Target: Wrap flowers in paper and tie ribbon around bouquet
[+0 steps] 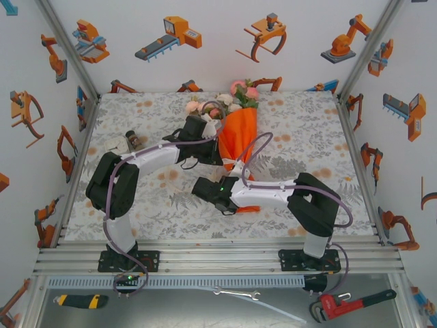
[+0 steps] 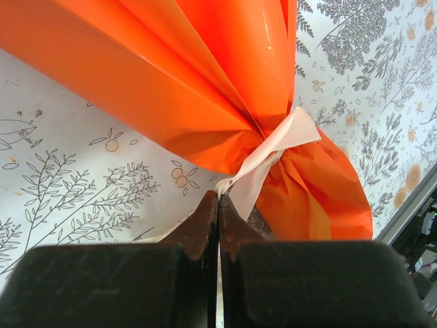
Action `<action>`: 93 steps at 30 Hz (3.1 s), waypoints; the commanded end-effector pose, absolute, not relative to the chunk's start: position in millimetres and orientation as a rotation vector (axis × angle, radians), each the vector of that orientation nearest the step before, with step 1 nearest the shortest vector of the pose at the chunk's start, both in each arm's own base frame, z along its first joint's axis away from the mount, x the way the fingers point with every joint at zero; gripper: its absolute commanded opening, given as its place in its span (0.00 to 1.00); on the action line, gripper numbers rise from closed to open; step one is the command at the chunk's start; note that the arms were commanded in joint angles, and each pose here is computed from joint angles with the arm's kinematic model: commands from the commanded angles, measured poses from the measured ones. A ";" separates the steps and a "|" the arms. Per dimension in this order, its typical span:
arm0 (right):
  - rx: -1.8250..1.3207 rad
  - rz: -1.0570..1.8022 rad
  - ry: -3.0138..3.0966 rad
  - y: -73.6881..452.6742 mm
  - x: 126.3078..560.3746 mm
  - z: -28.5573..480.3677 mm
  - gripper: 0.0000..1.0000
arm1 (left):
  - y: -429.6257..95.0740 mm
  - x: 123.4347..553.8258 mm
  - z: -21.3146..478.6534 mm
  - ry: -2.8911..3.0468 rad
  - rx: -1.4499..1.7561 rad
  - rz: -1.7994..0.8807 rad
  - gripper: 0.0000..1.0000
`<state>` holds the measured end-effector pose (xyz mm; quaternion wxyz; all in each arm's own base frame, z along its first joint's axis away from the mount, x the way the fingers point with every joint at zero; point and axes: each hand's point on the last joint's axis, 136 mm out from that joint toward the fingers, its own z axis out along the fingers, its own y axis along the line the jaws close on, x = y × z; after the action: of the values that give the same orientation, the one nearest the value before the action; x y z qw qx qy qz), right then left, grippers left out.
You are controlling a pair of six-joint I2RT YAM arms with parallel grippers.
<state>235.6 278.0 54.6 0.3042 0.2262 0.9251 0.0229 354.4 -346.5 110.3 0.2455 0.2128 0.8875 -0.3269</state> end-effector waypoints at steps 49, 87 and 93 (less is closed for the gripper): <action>-0.722 0.242 1.784 264.4 326.2 150.6 0.11 | -364.1 332.2 167.5 2.310 0.604 -1.189 0.08; -0.722 0.341 1.858 263.9 353.4 135.5 0.52 | -383.1 329.1 163.6 2.289 0.544 -1.401 0.11; -0.685 0.337 1.837 261.6 357.4 140.6 0.33 | -386.3 322.3 147.2 2.319 0.522 -1.428 0.12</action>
<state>347.1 255.4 114.6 0.5081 -0.3070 0.7951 0.1240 330.1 -381.8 151.8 0.2016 0.1884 0.8279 -0.4883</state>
